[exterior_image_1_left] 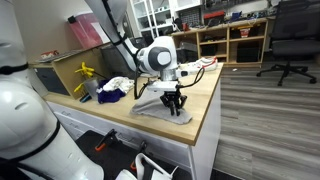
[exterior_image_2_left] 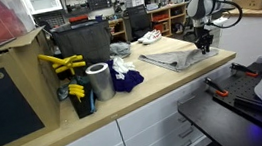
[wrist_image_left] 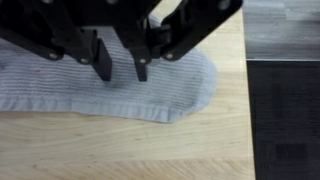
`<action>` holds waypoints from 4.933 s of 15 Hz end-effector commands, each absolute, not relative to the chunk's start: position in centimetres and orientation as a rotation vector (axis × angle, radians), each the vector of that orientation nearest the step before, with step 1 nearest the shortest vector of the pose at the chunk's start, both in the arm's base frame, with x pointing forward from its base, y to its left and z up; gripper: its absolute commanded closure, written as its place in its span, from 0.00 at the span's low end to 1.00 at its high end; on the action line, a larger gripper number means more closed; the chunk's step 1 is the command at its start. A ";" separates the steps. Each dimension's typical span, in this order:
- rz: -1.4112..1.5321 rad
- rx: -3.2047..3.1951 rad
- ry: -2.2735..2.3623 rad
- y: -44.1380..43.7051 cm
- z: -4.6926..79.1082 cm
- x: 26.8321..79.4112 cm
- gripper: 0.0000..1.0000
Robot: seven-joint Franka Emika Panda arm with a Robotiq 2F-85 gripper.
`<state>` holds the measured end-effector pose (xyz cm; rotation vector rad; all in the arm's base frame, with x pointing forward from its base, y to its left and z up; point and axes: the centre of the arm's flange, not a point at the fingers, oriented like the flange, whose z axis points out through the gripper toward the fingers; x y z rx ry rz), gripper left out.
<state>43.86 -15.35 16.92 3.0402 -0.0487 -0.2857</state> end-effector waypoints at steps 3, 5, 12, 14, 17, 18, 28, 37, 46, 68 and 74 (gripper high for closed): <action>-0.238 3.078 0.123 -9.0 19.7 43.0 0.22; -0.239 3.080 0.209 -6.3 19.4 43.4 0.07; -0.323 3.056 0.598 3.3 17.7 43.9 0.00; -0.347 3.043 0.694 5.4 17.6 43.6 0.00; -0.376 3.024 0.793 7.5 17.3 43.2 0.00; -0.386 3.020 0.805 7.9 17.3 43.1 0.00; -0.463 3.001 0.866 8.5 16.6 42.4 0.26; -0.472 3.016 0.889 8.4 16.8 42.2 0.95; -0.416 3.065 0.876 7.1 19.8 43.0 0.98; -0.077 3.080 0.391 -3.9 26.2 56.4 0.98; 0.034 3.075 0.270 -5.5 27.8 60.2 0.98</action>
